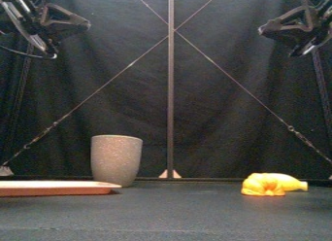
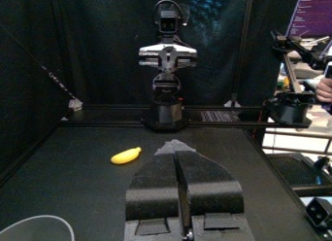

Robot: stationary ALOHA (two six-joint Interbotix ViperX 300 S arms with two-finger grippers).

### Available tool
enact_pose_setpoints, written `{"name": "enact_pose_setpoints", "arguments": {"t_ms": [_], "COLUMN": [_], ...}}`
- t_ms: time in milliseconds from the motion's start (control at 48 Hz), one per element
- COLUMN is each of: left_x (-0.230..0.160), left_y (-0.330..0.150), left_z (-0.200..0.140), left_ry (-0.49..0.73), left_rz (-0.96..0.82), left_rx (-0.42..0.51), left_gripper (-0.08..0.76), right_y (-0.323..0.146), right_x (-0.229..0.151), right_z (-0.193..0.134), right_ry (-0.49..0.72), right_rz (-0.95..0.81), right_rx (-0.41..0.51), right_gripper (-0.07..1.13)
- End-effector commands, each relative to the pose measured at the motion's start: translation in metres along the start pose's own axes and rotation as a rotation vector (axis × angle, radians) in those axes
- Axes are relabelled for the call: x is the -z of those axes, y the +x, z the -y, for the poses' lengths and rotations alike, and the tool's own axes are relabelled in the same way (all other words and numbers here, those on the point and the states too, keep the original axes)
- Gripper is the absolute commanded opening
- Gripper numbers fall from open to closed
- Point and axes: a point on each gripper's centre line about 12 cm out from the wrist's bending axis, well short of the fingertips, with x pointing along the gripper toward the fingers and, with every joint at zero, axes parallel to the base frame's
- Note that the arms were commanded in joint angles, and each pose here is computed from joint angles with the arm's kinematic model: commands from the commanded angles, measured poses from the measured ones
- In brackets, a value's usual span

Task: Pick the banana then place it on the pink plate
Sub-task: Pick the banana

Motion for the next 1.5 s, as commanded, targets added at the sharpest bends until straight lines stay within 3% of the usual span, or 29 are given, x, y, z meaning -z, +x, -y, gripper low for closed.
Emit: {"name": "enact_pose_setpoints", "arguments": {"t_ms": [21, 146, 375, 458, 562, 729, 833, 1500], "left_x": [0.000, -0.002, 0.001, 0.002, 0.002, 0.001, 0.000, 0.008], "left_y": [0.003, 0.002, 0.001, 0.001, 0.001, 0.001, 0.001, -0.002], "left_z": [-0.013, -0.019, -0.021, -0.021, -0.022, -0.023, -0.023, -0.030], "left_ry": [0.012, 0.018, 0.012, 0.011, 0.014, 0.017, 0.021, 0.032], "left_rz": [0.000, 0.013, 0.006, 0.004, 0.004, 0.009, 0.016, 0.005], "left_rx": [-0.066, -0.095, -0.106, -0.105, -0.108, -0.112, -0.112, -0.148], "left_gripper": [-0.015, -0.030, -0.026, -0.026, -0.026, -0.026, -0.026, -0.026], "right_y": [0.007, 0.015, 0.011, 0.005, -0.003, -0.010, -0.013, 0.001], "right_x": [0.002, 0.020, 0.066, 0.077, 0.092, 0.108, 0.116, 0.174], "right_z": [0.011, 0.033, 0.090, 0.101, 0.105, 0.101, 0.099, 0.096], "right_ry": [0.010, 0.051, 0.260, 0.310, 0.340, 0.380, 0.418, 0.457], "right_rz": [-0.023, -0.106, -0.377, -0.465, -0.559, -0.622, -0.645, -0.930], "right_rx": [0.052, 0.160, 0.450, 0.507, 0.539, 0.545, 0.551, 0.530], "right_gripper": [-0.01, 0.00, 0.01, 0.06, 0.26, 0.84, 1.07, 1.05]}}
